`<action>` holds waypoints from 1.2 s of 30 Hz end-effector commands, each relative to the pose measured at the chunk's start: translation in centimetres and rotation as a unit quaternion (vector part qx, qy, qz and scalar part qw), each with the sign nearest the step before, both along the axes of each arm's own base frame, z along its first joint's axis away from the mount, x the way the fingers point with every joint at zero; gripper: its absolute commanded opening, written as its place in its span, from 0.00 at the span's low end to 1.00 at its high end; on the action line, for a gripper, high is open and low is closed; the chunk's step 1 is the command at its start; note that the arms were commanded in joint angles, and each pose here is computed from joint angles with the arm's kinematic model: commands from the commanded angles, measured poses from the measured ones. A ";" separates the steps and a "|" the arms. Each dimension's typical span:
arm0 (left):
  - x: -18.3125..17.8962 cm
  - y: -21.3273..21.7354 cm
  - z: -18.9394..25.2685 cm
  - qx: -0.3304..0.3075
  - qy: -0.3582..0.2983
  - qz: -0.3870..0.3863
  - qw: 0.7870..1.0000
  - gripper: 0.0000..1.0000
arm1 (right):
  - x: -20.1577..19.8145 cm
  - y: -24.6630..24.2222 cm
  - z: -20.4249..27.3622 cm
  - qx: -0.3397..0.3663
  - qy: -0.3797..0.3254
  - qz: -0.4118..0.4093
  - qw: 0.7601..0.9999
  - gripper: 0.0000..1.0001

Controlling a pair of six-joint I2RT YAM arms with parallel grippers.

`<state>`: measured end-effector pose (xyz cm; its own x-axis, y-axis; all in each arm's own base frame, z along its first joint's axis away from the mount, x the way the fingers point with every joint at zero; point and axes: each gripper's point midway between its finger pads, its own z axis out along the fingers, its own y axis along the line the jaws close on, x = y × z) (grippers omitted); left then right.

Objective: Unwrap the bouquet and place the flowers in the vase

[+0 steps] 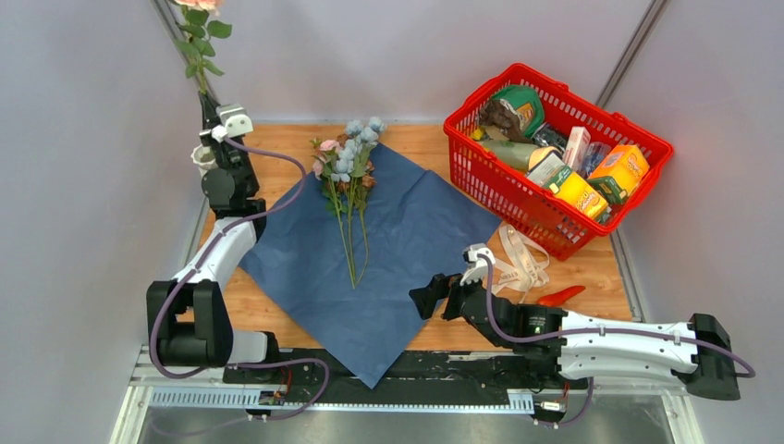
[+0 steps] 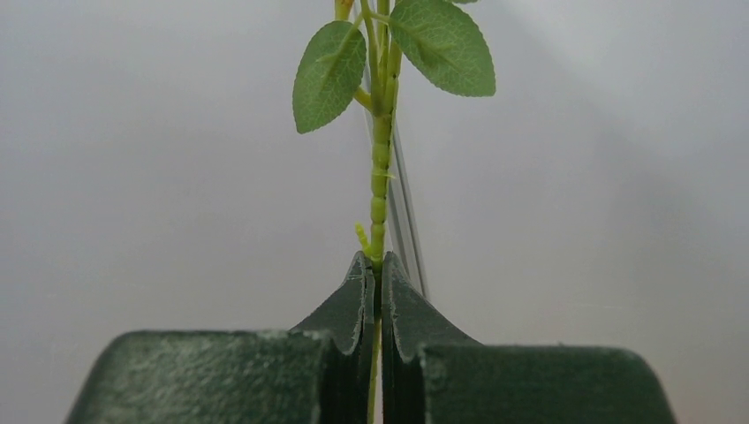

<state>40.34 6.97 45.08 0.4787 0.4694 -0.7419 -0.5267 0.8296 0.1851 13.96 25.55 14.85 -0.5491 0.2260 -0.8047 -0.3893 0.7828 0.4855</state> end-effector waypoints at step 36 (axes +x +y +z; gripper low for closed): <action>-3.6 3.6 -5.9 -0.124 0.045 0.065 0.989 0.60 | -1.0 -0.5 4.2 0.091 -0.017 0.027 0.995 1.00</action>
